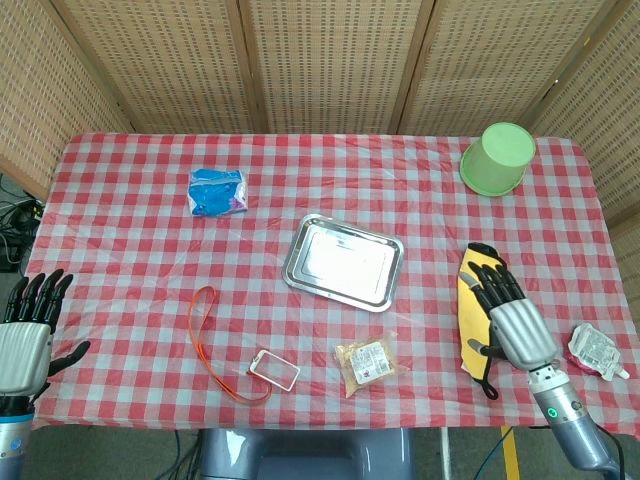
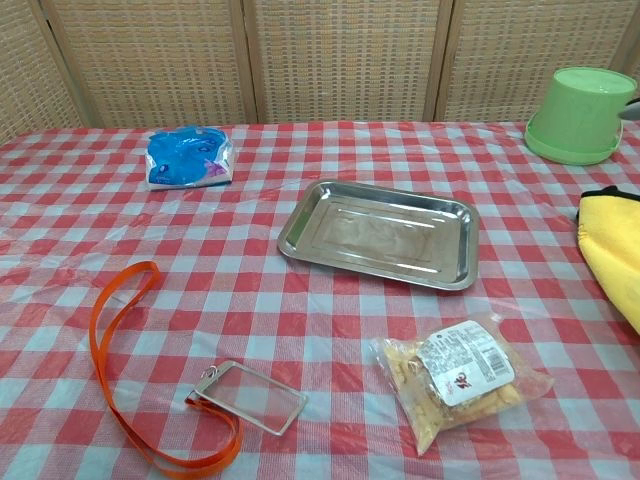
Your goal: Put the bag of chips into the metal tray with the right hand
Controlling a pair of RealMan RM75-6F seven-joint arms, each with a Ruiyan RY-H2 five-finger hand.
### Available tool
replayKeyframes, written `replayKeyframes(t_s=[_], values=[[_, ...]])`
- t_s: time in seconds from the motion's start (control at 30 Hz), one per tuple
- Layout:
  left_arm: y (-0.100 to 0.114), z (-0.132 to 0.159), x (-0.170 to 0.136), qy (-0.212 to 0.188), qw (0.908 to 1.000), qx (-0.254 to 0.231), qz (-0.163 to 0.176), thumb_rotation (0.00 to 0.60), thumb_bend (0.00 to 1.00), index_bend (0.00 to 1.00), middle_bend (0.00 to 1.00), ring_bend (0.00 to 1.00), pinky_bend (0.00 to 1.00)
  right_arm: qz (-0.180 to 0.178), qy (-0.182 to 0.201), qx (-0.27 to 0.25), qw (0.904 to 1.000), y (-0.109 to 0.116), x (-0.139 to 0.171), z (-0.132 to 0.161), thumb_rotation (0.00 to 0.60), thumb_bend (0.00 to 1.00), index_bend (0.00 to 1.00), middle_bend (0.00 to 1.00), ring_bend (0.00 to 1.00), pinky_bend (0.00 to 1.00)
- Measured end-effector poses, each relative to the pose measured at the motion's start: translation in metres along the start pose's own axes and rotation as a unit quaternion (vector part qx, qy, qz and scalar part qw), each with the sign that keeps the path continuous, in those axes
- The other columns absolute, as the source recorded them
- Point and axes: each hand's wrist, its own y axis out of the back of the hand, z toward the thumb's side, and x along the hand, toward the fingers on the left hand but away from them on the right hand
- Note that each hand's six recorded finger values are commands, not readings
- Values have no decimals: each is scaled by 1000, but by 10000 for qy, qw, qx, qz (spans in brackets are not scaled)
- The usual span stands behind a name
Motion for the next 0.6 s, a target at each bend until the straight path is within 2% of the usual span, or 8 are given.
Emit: replayKeyframes(t_s=[0.13, 0.2, 0.33, 0.6], values=[[0, -2, 2, 32, 10000, -16, -7, 600, 55, 0, 0, 0, 0, 385, 487, -156, 9979, -6, -16, 25, 600, 143, 48, 0, 0, 0], [0, -2, 2, 44, 10000, -17, -10, 600, 55, 0, 0, 0, 0, 625, 740, -355, 9947, -10, -20, 40, 600, 144, 100, 0, 0, 0], [0, -4, 3, 63, 10000, -28, -16, 600, 55, 0, 0, 0, 0, 1004, 1203, -605, 9858, -17, -26, 67, 600, 145, 127, 0, 0, 0], [0, -4, 3, 47, 10000, -50, -33, 600, 55, 0, 0, 0, 0, 1591, 1299, -695, 9762, -38, -10, 79, 600, 142, 119, 0, 0, 0]])
